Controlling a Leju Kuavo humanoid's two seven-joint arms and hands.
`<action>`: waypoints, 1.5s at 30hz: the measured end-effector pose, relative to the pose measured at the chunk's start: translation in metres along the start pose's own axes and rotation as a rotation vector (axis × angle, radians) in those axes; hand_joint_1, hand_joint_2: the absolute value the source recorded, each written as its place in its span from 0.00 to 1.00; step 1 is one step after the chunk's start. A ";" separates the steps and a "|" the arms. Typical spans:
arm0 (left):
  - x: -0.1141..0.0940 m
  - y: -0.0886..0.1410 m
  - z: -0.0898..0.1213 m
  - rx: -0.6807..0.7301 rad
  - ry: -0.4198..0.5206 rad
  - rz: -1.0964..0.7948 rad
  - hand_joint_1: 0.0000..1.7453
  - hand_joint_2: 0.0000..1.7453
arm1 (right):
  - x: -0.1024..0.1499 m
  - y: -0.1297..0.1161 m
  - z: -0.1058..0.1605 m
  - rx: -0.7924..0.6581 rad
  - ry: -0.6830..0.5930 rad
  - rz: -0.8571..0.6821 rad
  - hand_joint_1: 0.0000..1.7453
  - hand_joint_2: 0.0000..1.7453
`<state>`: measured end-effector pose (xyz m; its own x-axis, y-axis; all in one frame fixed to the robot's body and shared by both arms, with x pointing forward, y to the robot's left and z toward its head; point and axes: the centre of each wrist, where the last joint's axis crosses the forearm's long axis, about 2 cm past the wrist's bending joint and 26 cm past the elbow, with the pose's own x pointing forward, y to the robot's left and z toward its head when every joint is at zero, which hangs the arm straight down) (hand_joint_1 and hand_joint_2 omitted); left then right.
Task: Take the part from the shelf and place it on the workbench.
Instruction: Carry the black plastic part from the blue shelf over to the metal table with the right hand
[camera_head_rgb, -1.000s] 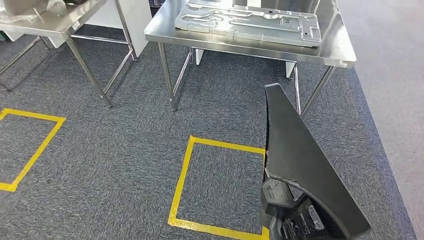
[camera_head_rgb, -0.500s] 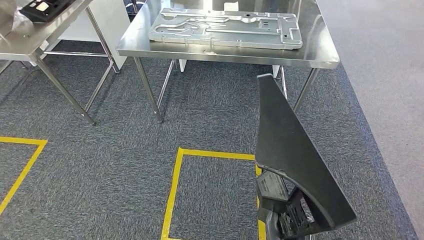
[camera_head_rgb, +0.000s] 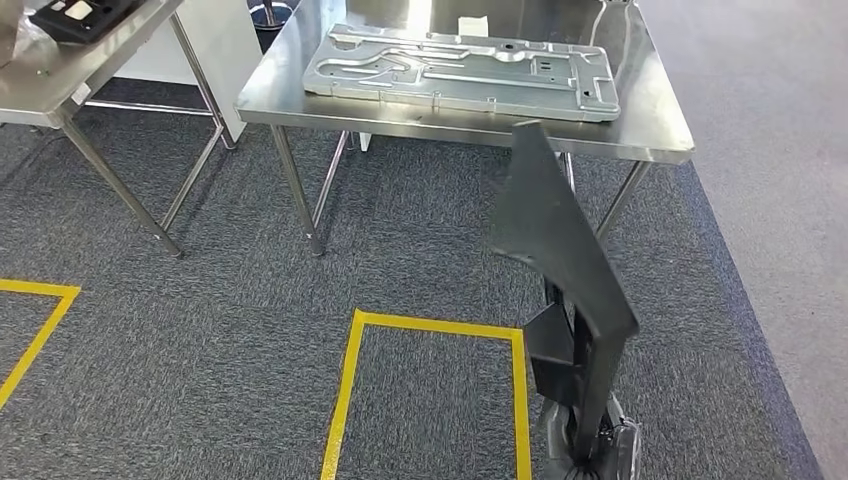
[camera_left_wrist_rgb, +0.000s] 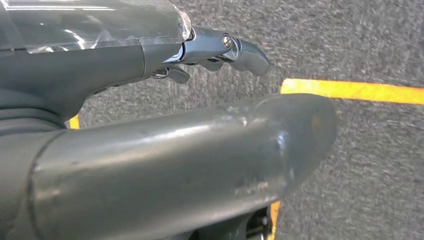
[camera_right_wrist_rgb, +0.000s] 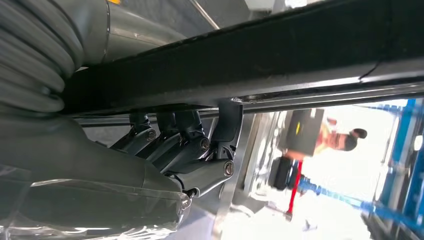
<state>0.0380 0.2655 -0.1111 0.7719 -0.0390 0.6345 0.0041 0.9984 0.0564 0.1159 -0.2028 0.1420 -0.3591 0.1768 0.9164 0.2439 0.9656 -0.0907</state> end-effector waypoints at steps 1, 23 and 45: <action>0.000 0.000 0.000 -0.001 0.000 -0.001 0.00 0.00 | 0.000 0.000 -0.001 -0.006 0.003 0.007 1.00 1.00; 0.001 0.009 -0.002 -0.030 0.028 -0.061 0.00 0.00 | -0.017 -0.009 -0.052 -0.222 -0.001 0.251 1.00 1.00; 0.019 0.012 -0.013 -0.114 0.021 -0.181 0.00 0.00 | -0.036 0.035 -0.145 0.171 -0.475 1.340 1.00 1.00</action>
<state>0.0609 0.2776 -0.1088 0.7655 -0.2183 0.6053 0.2144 0.9735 0.0798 0.2681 -0.2030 0.1628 -0.2185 0.9698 -0.1086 0.5364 0.0264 -0.8436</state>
